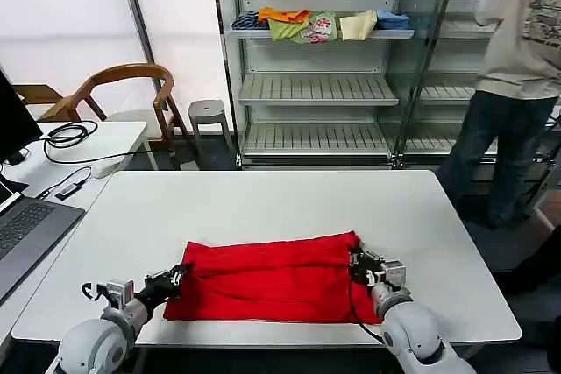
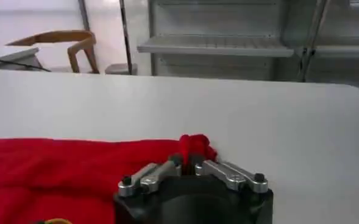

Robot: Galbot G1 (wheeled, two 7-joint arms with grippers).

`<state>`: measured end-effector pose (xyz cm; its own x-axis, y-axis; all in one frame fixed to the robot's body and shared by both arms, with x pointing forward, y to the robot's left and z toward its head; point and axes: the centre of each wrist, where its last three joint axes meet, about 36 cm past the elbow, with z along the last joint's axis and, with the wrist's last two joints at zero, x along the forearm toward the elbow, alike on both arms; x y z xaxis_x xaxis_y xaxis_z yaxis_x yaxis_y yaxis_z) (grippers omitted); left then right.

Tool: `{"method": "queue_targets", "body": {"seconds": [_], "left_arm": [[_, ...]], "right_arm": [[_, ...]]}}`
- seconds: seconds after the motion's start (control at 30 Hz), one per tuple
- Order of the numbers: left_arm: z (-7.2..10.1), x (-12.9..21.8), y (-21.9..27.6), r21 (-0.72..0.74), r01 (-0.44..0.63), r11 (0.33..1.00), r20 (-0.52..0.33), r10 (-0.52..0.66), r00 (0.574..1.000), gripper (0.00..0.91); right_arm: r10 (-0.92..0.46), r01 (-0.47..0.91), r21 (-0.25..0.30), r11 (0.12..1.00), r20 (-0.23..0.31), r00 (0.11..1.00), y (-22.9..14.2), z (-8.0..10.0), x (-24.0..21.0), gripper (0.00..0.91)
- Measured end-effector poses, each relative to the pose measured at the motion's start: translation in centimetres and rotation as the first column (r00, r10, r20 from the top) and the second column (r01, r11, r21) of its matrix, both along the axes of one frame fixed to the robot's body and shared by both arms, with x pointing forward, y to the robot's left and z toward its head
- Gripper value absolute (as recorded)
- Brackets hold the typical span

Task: Fold and organize the clothes.

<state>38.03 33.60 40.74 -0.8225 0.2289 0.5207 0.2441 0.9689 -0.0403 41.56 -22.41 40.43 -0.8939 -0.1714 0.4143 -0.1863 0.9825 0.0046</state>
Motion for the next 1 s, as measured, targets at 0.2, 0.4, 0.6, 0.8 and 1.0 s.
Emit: {"method": "queue_targets", "body": {"seconds": [0.2,0.4,0.6,0.8,1.0], "left_arm": [[1.3,-0.2,-0.2,0.028,-0.014,1.0,0.016,0.014,1.0,0.907],[2.5,-0.3,-0.8,0.014,-0.048,0.999,0.055,0.048,0.997,0.907],[1.6,-1.2,-2.6,0.017,-0.126,0.992,0.077,0.125,0.989,0.907],[0.3,-2.0,-4.8,0.017,-0.202,0.979,0.079,0.2,0.977,0.907],[-0.4,-2.2,-5.7,0.022,-0.26,0.965,0.087,0.257,0.963,0.907]], "right_arm": [[-0.004,0.005,-0.006,1.0,0.022,1.0,-0.5,0.8,-0.5,0.907],[-0.004,0.004,0.002,1.0,0.072,0.997,-0.9,2.1,-1.7,0.907],[-0.008,0.008,0.0,1.0,0.14,0.99,-1.9,3.8,-3.3,0.907],[-0.019,0.023,-0.015,1.0,0.196,0.98,-3.3,5.5,-5.3,0.907],[-0.045,0.052,-0.028,0.998,0.224,0.973,-4.4,6.4,-6.7,0.907]]}}
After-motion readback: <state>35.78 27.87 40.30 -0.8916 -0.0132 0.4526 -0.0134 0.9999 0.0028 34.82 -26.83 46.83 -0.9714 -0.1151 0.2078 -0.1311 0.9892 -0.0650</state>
